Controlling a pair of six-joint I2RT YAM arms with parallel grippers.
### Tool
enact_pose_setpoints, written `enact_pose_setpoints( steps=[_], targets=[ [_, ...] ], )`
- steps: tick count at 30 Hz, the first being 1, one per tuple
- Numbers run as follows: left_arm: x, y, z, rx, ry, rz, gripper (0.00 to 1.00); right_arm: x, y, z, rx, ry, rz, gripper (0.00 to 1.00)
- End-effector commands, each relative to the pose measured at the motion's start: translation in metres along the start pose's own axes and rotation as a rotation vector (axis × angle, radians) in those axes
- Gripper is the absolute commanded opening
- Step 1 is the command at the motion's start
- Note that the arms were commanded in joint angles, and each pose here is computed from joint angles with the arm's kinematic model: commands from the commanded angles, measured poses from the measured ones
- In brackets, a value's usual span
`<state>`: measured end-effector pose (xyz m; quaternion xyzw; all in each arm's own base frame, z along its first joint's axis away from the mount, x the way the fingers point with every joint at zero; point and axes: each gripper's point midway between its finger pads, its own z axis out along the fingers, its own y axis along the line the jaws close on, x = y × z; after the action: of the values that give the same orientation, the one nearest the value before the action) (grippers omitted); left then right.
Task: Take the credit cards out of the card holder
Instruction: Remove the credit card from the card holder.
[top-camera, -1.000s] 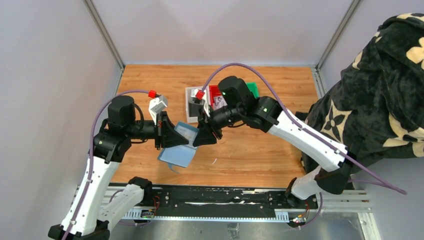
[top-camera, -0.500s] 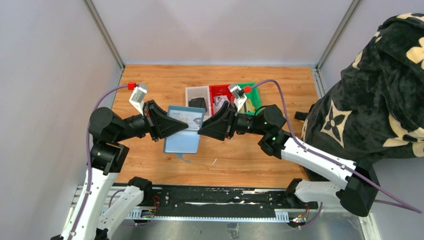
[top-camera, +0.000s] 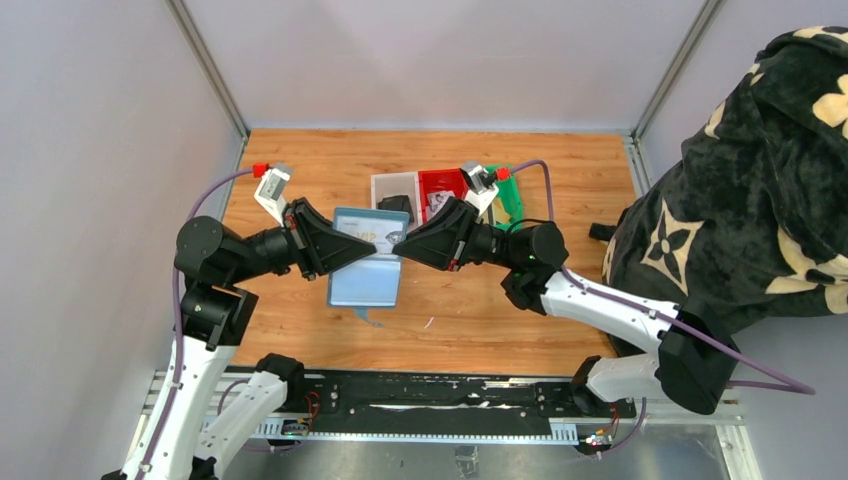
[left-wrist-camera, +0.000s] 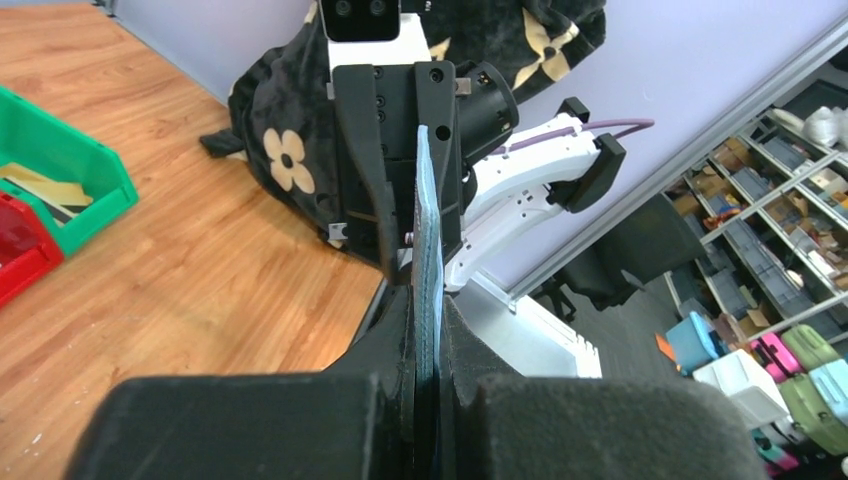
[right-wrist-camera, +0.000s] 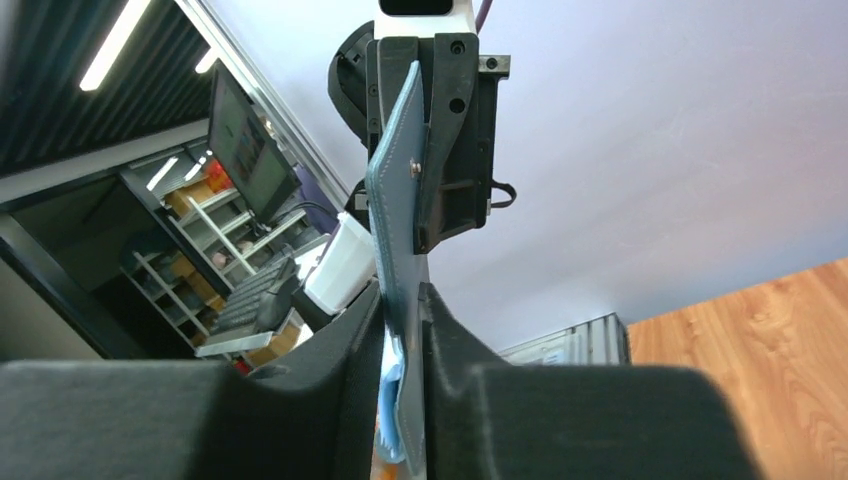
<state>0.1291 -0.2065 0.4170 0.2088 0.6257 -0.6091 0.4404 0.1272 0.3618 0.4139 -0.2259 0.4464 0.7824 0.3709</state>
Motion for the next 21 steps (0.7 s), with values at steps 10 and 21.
enact_pose_setpoints(
  steps=[10,21],
  targets=[
    [0.033,0.003,-0.003,0.06,0.195,-0.052,0.97,0.013,-0.007,-0.027,0.229,0.454,-0.081,0.0],
    [0.052,0.009,-0.01,0.083,0.303,-0.027,0.89,0.04,-0.005,-0.057,0.234,0.835,-0.062,0.0]
  ],
)
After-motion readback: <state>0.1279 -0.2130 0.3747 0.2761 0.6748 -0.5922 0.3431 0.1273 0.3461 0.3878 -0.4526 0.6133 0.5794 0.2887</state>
